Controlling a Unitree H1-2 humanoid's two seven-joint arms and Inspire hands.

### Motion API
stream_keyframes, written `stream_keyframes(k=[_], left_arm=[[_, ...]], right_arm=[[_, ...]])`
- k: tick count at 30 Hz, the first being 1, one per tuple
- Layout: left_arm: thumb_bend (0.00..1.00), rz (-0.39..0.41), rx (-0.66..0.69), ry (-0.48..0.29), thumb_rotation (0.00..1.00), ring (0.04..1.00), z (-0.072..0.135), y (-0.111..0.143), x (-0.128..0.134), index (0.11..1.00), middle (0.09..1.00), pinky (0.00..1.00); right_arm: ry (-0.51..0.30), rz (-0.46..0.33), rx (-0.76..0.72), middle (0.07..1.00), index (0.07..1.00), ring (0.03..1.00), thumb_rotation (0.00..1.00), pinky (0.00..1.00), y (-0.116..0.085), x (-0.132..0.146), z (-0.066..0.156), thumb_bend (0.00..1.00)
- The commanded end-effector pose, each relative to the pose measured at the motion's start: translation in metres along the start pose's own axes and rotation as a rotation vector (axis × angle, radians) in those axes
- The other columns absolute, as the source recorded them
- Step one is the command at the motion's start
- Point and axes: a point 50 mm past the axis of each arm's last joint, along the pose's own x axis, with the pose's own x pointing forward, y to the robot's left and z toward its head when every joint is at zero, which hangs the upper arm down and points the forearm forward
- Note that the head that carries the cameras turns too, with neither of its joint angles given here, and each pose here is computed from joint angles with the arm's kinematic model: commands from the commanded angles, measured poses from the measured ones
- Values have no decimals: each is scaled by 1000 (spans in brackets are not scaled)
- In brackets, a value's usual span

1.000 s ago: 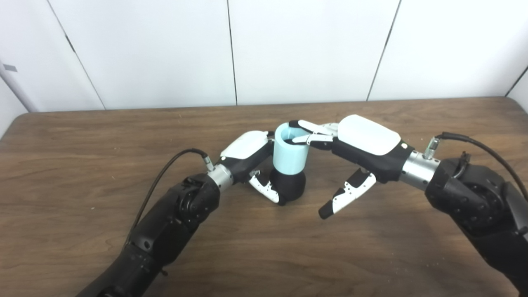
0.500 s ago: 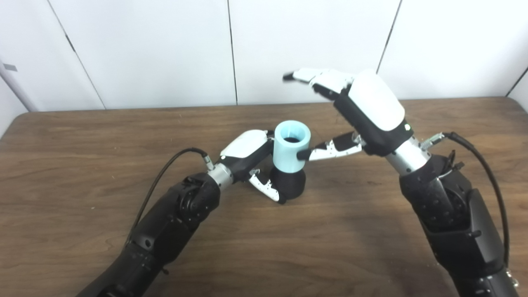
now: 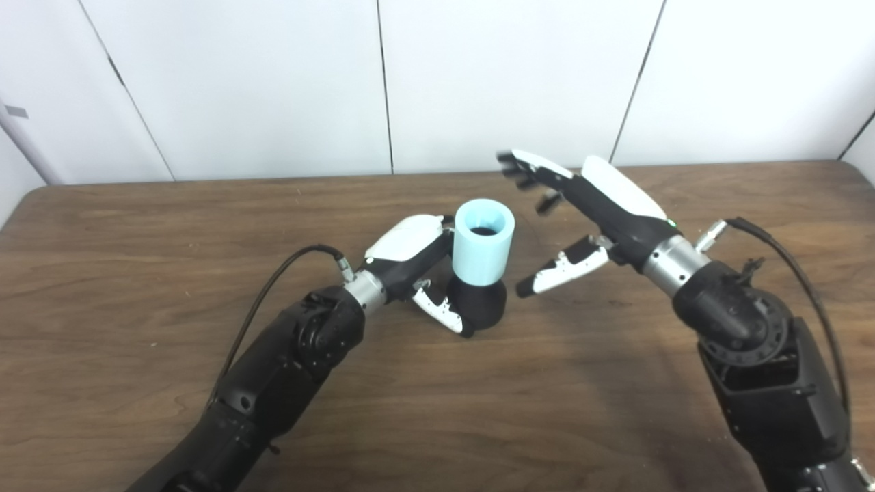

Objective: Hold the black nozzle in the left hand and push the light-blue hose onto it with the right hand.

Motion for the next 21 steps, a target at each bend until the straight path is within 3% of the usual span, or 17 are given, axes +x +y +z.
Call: stream_keyframes(k=[1,5,6,8,12,19,20,21], left_arm=[[527,-60,44,71,0,602,-17,-8,-7,490,464,1000],[527,-59,42,72,0,602,-17,-7,-7,490,464,1000],[527,-57,42,73,0,601,-17,-7,-7,490,464,1000],[527,-53,43,71,0,601,-17,-7,-8,490,464,1000],[527,-50,44,72,0,602,-17,-7,-9,490,464,1000],[526,-46,23,99,0,616,-20,-9,-11,501,457,1000],[696,-42,11,106,48,648,-20,-8,-11,585,554,1000],[801,-40,2,110,84,684,-20,-7,-12,653,636,1000]], right_arm=[[-15,-71,85,727,789,673,29,525,-5,5,7,536],[54,-99,245,747,806,685,161,528,4,7,-5,579],[75,-114,324,775,819,705,225,563,9,8,-10,660],[103,-143,459,793,826,718,265,586,17,8,-19,729],[110,-185,544,799,829,722,279,589,23,7,-23,759],[113,-212,557,796,827,719,280,579,31,3,-35,773],[112,-209,551,799,828,717,284,577,32,2,-36,777],[111,-206,547,800,829,716,286,577,33,1,-37,779]])
